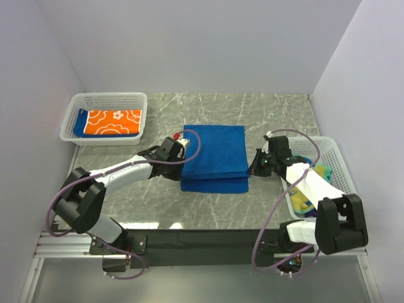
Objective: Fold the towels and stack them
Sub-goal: Fold the towel
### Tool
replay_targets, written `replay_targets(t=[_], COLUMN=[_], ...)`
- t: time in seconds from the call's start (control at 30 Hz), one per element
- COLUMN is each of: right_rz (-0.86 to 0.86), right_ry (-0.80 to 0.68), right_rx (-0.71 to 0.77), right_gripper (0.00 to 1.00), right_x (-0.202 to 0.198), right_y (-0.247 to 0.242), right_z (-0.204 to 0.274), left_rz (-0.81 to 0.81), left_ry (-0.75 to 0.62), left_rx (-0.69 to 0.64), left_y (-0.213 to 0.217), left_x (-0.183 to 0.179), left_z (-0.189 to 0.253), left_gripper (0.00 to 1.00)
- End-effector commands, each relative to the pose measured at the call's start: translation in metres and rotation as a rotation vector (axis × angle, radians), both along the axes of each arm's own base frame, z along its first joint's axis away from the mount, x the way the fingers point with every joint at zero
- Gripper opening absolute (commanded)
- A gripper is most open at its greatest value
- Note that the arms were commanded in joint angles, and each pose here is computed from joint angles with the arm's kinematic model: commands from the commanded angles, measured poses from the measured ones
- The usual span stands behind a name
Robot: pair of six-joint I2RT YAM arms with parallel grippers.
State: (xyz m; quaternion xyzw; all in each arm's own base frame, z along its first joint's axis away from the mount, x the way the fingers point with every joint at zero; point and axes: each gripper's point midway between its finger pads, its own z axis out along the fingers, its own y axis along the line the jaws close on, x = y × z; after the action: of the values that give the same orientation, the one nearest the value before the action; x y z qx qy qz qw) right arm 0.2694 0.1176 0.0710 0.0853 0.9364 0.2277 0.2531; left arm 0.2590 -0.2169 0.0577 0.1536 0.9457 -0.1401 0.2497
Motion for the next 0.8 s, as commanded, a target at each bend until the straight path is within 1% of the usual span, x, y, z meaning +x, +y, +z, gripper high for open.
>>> replay_targets(t=[0.0,0.07,0.23,0.27,0.43,0.63,0.77], right_rz=[-0.046,-0.050,-0.062,-0.065,-0.098,-0.115,-0.107], right_ry=[0.051,0.078,0.041,0.006,-0.054,-0.092,-0.070], right_rx=[-0.019,-0.029,-0.057,-0.061,-0.097,-0.064,-0.043], right_gripper=[0.00,0.00,0.00,0.00,0.00,0.00,0.00], right_x=[0.001,-0.001,0.005,0.010,0.011,0.002,-0.010], right_y=[-0.006,-0.007,-0.013,-0.014,-0.024,-0.023,-0.020], right_z=[-0.015,-0.023,-0.015,-0.004,0.022,0.036,0.028], left_rz=[0.029,0.031,0.026,0.025,0.016,0.013,0.016], left_ry=[0.037,0.053,0.049,0.040,-0.002,-0.030,-0.010], left_rx=[0.019,0.030,0.031,0.023,-0.003,-0.025,-0.014], left_y=[0.002,0.002,0.001,-0.001,-0.004,-0.004,0.000], left_x=[-0.002,-0.003,0.000,0.002,0.006,0.004,-0.003], left_z=[-0.012,-0.016,-0.009,-0.002,0.023,0.041,0.036], left_gripper=[0.00,0.00,0.00,0.00,0.01,0.01,0.00])
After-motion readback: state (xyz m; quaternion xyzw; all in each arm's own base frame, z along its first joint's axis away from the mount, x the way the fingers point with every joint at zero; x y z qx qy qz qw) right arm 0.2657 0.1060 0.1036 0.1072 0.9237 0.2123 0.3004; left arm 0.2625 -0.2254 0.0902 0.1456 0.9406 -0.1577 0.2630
